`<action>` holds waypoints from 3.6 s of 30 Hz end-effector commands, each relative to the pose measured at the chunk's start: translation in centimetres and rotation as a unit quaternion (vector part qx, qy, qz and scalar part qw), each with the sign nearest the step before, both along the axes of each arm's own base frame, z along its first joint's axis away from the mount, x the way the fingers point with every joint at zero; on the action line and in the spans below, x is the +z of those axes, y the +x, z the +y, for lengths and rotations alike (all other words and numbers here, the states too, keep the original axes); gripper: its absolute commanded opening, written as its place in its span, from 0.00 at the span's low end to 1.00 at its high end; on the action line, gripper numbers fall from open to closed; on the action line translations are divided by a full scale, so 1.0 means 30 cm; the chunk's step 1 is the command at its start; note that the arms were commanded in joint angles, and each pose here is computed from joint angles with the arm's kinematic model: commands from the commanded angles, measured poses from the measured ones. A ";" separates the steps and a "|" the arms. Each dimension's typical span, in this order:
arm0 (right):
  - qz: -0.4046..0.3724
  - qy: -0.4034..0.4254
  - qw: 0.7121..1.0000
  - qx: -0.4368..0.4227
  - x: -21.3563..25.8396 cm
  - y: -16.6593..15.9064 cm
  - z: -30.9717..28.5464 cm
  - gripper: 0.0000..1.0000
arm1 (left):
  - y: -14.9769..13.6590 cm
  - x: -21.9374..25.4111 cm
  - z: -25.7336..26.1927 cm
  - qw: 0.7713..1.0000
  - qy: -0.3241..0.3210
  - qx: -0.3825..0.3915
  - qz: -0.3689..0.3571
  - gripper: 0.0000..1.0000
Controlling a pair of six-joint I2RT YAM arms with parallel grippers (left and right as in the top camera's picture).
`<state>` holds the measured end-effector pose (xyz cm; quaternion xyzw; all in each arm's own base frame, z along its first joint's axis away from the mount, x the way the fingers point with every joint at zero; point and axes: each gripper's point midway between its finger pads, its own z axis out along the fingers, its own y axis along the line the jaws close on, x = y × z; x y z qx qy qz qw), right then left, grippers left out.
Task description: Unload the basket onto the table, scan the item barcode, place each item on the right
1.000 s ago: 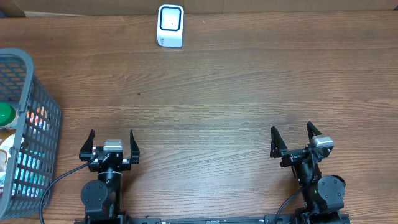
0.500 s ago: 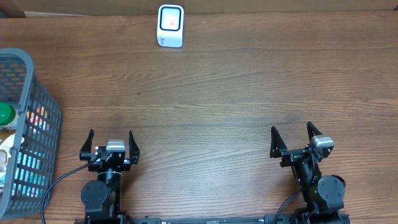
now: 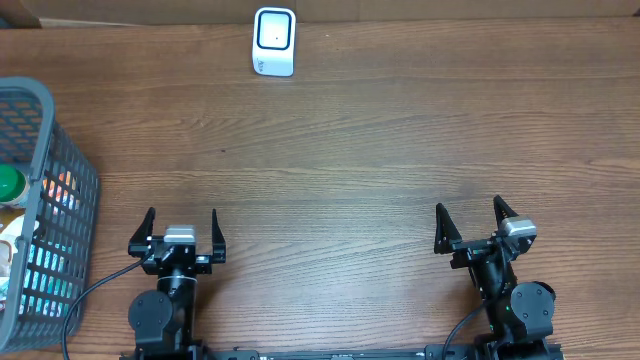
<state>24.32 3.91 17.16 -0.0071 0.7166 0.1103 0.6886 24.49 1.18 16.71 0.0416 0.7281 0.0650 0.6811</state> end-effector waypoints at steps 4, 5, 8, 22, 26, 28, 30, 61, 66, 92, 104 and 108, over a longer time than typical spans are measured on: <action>-0.002 0.001 1.000 -0.003 -0.006 0.001 -0.002 1.00 | -0.024 0.191 -0.046 0.997 -0.057 -0.036 -0.040 1.00; -0.002 0.001 1.000 -0.003 -0.006 0.001 -0.003 1.00 | -0.022 0.213 -0.054 0.997 -0.057 -0.043 -0.039 1.00; -0.002 0.001 1.000 -0.003 -0.006 0.001 -0.003 1.00 | 0.000 0.297 -0.062 0.996 -0.077 -0.049 -0.019 1.00; -0.002 0.001 1.000 -0.003 -0.006 0.001 -0.003 1.00 | 0.265 0.697 -0.085 0.933 -0.125 -0.051 0.333 1.00; -0.002 0.001 1.000 -0.003 -0.006 0.001 -0.002 1.00 | 0.410 0.767 -0.057 0.943 -0.123 -0.046 0.306 1.00; -0.002 0.001 1.000 -0.003 -0.006 0.001 -0.003 1.00 | 0.453 0.806 0.002 0.950 -0.133 -0.018 0.281 1.00; -0.002 0.001 1.000 -0.003 -0.006 0.001 -0.002 1.00 | 0.475 0.865 0.142 0.954 -0.174 0.065 0.236 1.00; -0.002 0.001 1.000 -0.003 -0.006 0.001 -0.002 1.00 | 0.232 -0.082 1.119 0.739 -0.265 0.425 0.450 1.00; -0.002 0.001 1.000 -0.003 -0.006 0.001 -0.002 1.00 | 0.286 -0.138 1.180 0.769 -0.240 0.427 0.410 1.00; -0.002 0.001 1.000 -0.003 -0.006 0.001 -0.003 1.00 | 0.314 -0.093 1.201 0.815 -0.205 0.432 0.327 0.53; -0.002 0.001 1.000 -0.003 -0.006 0.001 -0.003 1.00 | 0.236 0.628 1.034 0.880 -0.239 0.406 0.055 0.52; -0.002 0.001 1.000 -0.003 -0.006 0.001 -0.003 1.00 | 0.264 0.825 0.789 0.920 -0.294 0.259 -0.001 0.52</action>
